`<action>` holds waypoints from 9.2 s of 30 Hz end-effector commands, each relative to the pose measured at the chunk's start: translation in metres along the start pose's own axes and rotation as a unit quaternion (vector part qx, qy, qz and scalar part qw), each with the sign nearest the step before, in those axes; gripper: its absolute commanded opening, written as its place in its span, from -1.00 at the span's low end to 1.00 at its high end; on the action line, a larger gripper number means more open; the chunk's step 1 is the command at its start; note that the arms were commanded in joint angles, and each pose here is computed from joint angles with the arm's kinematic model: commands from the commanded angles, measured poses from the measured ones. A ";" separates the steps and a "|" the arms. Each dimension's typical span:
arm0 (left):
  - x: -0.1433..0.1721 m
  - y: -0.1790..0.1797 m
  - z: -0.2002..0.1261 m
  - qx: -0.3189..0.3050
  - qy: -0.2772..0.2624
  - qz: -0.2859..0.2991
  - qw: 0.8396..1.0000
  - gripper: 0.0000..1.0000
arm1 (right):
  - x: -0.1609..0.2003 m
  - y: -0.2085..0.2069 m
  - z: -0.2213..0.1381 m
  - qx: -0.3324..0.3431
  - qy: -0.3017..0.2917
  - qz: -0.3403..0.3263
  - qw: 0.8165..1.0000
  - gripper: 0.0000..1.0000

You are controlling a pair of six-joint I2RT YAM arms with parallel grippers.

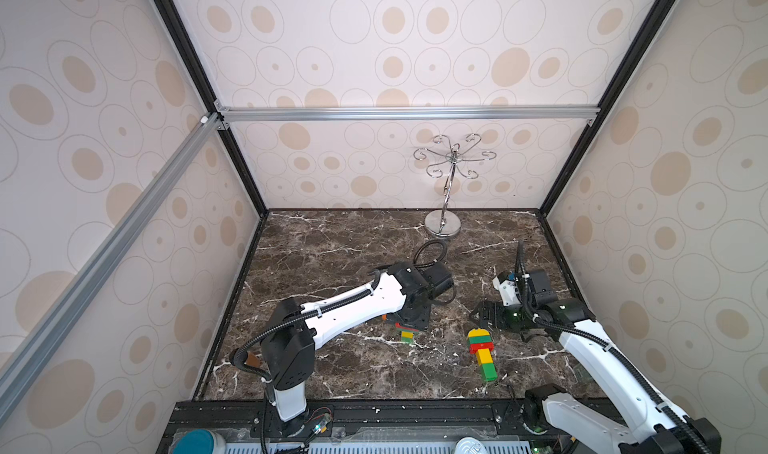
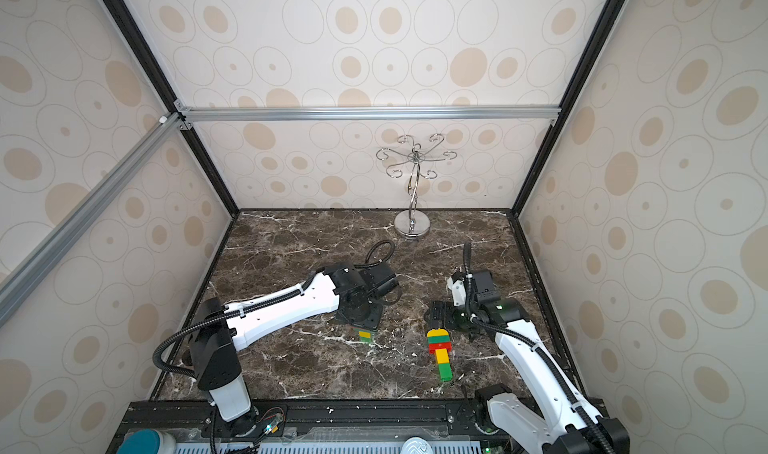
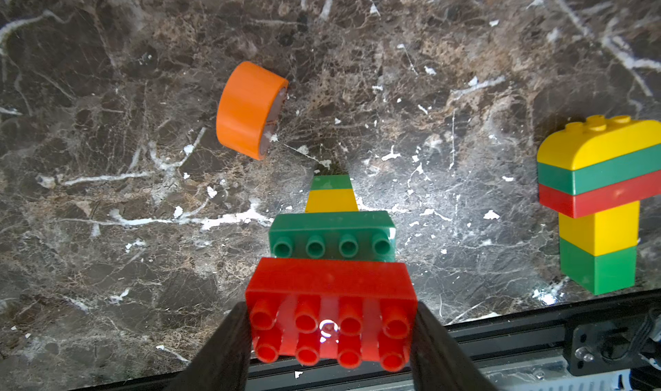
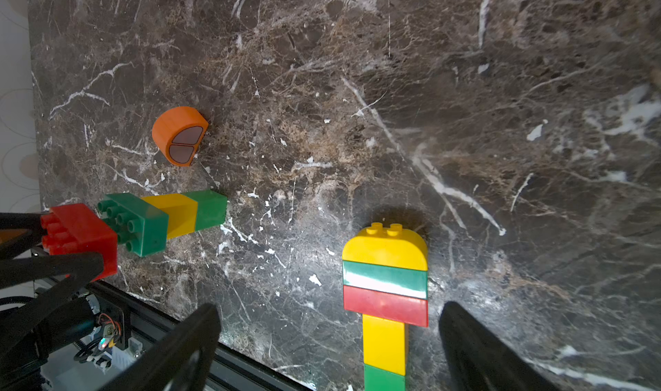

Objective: Assemble an ice cream with lego
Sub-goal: Assemble the lego brick with the lego brick.

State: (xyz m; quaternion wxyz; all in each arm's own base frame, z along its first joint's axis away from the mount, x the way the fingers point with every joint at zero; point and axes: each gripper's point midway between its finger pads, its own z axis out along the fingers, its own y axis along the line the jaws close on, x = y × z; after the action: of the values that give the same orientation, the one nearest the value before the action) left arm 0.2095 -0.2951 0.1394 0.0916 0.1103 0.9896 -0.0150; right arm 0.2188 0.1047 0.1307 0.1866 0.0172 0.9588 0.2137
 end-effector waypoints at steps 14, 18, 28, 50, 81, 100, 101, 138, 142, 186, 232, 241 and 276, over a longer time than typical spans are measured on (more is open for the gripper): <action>-0.005 -0.003 0.002 0.001 0.000 0.012 1.000 -0.19 | 0.002 -0.002 -0.001 0.000 0.001 0.000 1.000 0.97; -0.006 -0.003 0.003 0.001 -0.001 0.011 1.000 -0.19 | 0.002 -0.001 -0.001 -0.001 0.000 -0.001 1.000 0.97; -0.006 -0.004 0.008 0.002 0.006 0.016 1.000 -0.19 | 0.002 -0.002 -0.001 0.000 0.000 0.000 1.000 0.97; -0.014 0.000 -0.003 0.002 -0.008 0.002 1.000 -0.20 | 0.003 -0.002 0.000 0.000 0.002 0.000 1.000 0.97; -0.004 0.005 0.015 -0.005 0.018 0.004 1.000 -0.20 | 0.003 -0.002 0.000 0.000 0.002 0.000 1.000 0.97; -0.014 0.004 0.006 -0.010 0.001 0.000 1.000 -0.21 | 0.002 -0.001 -0.001 -0.001 -0.003 -0.001 1.000 0.97; -0.013 0.004 0.006 -0.009 0.003 0.002 1.000 -0.21 | 0.002 -0.001 -0.002 -0.002 -0.003 -0.002 1.000 0.97; -0.007 -0.001 0.014 -0.016 0.042 0.023 0.999 -0.22 | 0.003 -0.001 0.000 -0.002 0.001 -0.001 1.000 0.97; -0.004 0.001 0.018 -0.017 0.046 0.026 0.998 -0.22 | 0.002 -0.001 -0.001 -0.002 -0.001 0.000 1.000 0.97; -0.014 -0.007 0.018 -0.018 0.072 0.020 0.997 -0.21 | 0.002 0.000 0.000 -0.007 -0.001 -0.003 1.000 0.97; 0.024 0.010 0.084 -0.088 0.122 0.114 0.982 -0.44 | 0.003 -0.001 0.000 -0.002 -0.001 -0.002 1.000 0.97; 0.034 -0.001 0.100 -0.052 0.134 0.094 0.985 -0.51 | 0.002 -0.002 0.000 0.000 -0.001 -0.001 1.000 0.97; -0.004 -0.021 0.058 0.000 0.041 -0.045 0.998 0.10 | 0.001 -0.001 -0.003 -0.001 -0.010 -0.001 1.000 0.97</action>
State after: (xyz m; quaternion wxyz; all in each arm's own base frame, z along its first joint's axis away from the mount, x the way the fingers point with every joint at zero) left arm 0.2225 -0.3123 0.1216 0.0796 0.0739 0.9938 -0.0233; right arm 0.2196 0.1049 0.1357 0.1995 0.0152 0.9555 0.2169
